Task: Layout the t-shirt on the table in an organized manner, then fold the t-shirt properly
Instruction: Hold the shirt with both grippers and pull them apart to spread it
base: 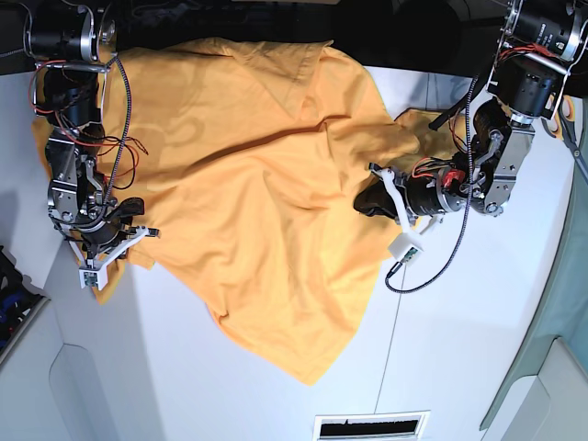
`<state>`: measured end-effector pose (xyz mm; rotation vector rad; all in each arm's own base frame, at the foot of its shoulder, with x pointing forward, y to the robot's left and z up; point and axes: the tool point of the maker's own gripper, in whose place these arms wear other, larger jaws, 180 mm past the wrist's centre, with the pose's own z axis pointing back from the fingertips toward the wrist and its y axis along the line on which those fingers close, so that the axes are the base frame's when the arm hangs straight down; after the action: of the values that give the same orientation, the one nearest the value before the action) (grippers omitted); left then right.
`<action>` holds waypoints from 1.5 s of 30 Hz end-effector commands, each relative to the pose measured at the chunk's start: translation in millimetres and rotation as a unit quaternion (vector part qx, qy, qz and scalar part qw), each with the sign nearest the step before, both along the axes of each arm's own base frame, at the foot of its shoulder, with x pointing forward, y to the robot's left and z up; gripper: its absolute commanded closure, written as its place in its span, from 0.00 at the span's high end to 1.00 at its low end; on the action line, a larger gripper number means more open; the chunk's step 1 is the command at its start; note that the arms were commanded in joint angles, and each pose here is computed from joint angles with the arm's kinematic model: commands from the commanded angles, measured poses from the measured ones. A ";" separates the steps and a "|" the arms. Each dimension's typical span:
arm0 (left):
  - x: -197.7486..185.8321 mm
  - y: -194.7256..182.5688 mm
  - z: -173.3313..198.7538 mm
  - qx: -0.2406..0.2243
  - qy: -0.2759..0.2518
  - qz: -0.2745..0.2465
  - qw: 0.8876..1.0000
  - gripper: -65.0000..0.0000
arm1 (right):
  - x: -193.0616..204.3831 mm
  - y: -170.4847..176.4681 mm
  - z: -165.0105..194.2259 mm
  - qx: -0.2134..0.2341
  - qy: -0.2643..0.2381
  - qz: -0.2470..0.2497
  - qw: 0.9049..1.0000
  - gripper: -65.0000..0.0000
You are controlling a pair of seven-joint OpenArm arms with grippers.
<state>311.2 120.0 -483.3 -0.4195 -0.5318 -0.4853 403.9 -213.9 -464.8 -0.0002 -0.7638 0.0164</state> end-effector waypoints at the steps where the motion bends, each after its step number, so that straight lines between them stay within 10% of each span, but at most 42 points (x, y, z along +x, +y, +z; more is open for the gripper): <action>1: -9.8 42.9 -17.8 0.096 0.030 0.011 0.995 0.00 | 21.5 -12.8 24.1 -0.012 -0.033 -0.005 0.999 0.00; 15: -8.8 69.0 -19.9 0.142 0.029 0.023 0.989 0.00 | 80.7 -61.0 108.4 -0.044 -0.110 -0.017 0.993 0.00; 21: -6.1 68.4 -18.3 0.141 0.026 0.024 0.989 0.00 | 67.8 -56.5 90.7 -0.011 -0.056 -0.029 0.998 0.58; 28: 0.2 67.8 -14.1 0.138 0.021 0.026 0.990 0.15 | 37.1 -52.7 72.9 0.006 0.025 -0.057 0.998 0.55; 34: 19.1 64.4 -0.7 0.122 0.004 0.035 0.992 0.31 | 1.0 -31.5 90.2 -0.011 0.003 -0.030 0.999 0.00; 45: 52.4 31.2 47.6 0.058 -0.048 0.006 0.997 0.31 | -114.1 0.6 44.5 -0.032 0.078 -0.001 0.996 0.00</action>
<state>347.0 150.0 -453.0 -0.2800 -0.5386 -0.5235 272.2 -211.9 -437.2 -0.0570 -0.5338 0.0365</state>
